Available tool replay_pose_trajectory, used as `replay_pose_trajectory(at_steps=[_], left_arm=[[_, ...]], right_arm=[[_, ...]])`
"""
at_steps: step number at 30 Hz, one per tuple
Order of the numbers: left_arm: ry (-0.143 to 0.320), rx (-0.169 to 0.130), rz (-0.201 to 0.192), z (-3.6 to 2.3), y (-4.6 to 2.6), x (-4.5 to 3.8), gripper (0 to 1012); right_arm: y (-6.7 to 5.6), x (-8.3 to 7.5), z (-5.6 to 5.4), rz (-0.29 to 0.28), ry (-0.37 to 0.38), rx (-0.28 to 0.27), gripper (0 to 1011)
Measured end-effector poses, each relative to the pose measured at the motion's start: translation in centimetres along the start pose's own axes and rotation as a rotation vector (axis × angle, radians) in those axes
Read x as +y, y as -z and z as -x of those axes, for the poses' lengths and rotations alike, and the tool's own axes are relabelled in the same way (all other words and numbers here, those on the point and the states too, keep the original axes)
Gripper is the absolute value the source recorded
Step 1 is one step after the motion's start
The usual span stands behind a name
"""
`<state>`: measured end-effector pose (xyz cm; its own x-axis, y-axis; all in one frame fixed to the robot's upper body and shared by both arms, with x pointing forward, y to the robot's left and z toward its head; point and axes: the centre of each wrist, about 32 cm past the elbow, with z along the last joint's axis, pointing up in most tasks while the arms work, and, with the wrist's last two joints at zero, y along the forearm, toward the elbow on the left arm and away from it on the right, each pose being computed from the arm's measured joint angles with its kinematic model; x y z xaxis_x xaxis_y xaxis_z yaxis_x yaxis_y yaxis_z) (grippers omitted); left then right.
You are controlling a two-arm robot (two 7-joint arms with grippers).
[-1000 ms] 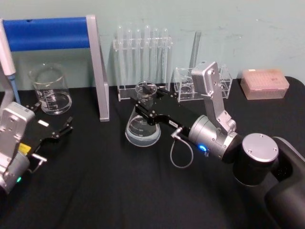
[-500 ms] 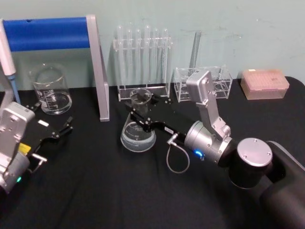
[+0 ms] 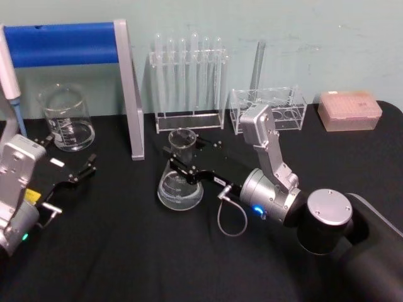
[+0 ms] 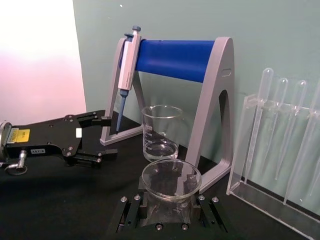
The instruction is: Grasp the erlenmeyer flask with one hand, shake it three times, then place it back.
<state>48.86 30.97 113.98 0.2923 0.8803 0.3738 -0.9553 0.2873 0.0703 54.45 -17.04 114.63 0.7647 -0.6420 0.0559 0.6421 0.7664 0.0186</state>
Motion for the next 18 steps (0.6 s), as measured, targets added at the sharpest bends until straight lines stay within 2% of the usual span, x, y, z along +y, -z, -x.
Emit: replay_pose_trajectory(at_steps=[18], left_arm=[[0.000, 0.000, 0.000, 0.00, 0.00, 0.00, 1001]], right_arm=[[0.45, -0.02, 0.20, 0.035, -0.011, -0.004, 450]])
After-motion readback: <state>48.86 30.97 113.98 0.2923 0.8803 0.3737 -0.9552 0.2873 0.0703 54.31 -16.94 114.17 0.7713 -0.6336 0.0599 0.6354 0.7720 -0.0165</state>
